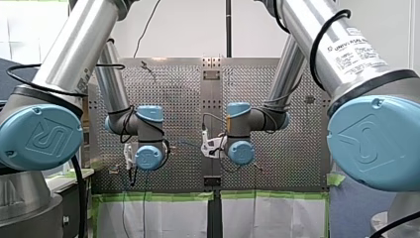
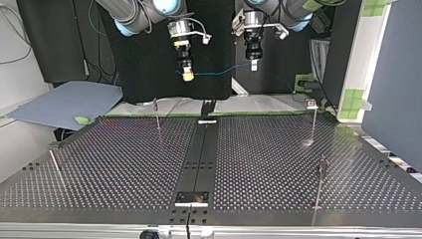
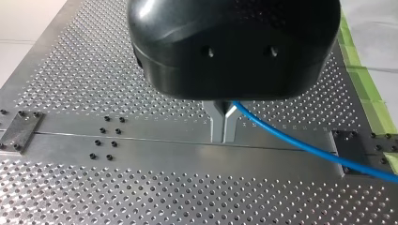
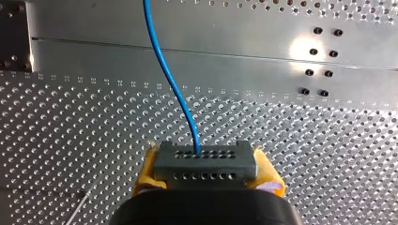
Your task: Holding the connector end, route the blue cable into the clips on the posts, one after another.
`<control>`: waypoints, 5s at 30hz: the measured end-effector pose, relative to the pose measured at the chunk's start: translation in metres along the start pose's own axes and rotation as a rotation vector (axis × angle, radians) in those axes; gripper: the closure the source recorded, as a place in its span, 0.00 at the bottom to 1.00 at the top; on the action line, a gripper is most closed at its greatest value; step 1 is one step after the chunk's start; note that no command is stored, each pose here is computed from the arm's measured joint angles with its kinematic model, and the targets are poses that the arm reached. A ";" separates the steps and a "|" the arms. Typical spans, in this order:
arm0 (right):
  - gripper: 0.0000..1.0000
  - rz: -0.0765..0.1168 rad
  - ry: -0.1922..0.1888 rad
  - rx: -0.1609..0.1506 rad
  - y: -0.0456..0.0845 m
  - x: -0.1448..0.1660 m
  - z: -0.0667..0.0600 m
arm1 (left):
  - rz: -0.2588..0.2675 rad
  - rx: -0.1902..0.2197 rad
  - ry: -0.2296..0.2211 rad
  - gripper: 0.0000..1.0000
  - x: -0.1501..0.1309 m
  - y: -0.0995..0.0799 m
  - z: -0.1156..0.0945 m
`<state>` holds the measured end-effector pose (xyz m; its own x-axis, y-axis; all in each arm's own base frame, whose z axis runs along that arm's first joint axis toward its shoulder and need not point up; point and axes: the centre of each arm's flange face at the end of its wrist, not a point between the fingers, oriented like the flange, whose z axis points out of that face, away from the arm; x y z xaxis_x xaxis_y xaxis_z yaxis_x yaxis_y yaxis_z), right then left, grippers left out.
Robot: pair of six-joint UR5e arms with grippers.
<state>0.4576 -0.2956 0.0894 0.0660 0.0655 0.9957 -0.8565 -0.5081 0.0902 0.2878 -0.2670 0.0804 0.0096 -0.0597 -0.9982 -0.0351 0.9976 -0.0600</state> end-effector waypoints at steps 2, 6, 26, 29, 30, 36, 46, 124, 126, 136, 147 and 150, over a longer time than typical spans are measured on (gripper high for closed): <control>1.00 0.000 0.000 0.000 0.000 0.000 0.000 | 0.000 0.000 0.000 1.00 0.000 0.000 0.000; 1.00 0.000 0.000 0.000 0.000 0.000 0.000 | 0.000 0.000 0.000 1.00 0.000 0.000 0.000; 1.00 -0.001 -0.001 -0.001 0.000 0.000 0.000 | -0.003 0.000 -0.004 1.00 -0.002 0.000 0.000; 1.00 -0.005 -0.011 -0.001 -0.001 -0.004 0.001 | -0.003 0.000 -0.005 1.00 -0.002 0.000 0.000; 1.00 -0.007 -0.019 -0.001 -0.001 -0.008 0.001 | -0.003 0.000 -0.005 1.00 -0.002 0.000 0.000; 1.00 -0.021 -0.066 0.003 -0.003 -0.034 -0.003 | -0.003 0.000 -0.005 1.00 -0.002 0.000 0.000; 1.00 -0.029 -0.097 0.006 -0.004 -0.051 -0.007 | -0.003 0.000 -0.005 1.00 -0.002 0.000 0.000; 1.00 0.221 0.275 0.275 -0.036 0.290 0.040 | -0.140 -0.206 -0.113 1.00 -0.259 0.025 0.035; 1.00 0.226 0.276 0.284 -0.037 0.292 0.043 | -0.146 -0.207 -0.117 1.00 -0.267 0.025 0.039; 1.00 0.240 0.268 0.304 -0.045 0.296 0.063 | -0.153 -0.225 -0.132 1.00 -0.303 0.033 0.059; 1.00 0.258 0.253 0.316 -0.053 0.309 0.082 | -0.135 -0.229 -0.136 1.00 -0.333 0.052 0.085; 1.00 0.250 0.229 0.321 -0.059 0.304 0.089 | -0.129 -0.229 -0.141 1.00 -0.337 0.059 0.093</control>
<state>0.5738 -0.3218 0.3886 -0.2677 0.0771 0.9604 -0.6278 -0.7701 -0.1131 0.3752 -0.1847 0.4144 0.1663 -0.1643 -0.9723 -0.2488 0.9471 -0.2026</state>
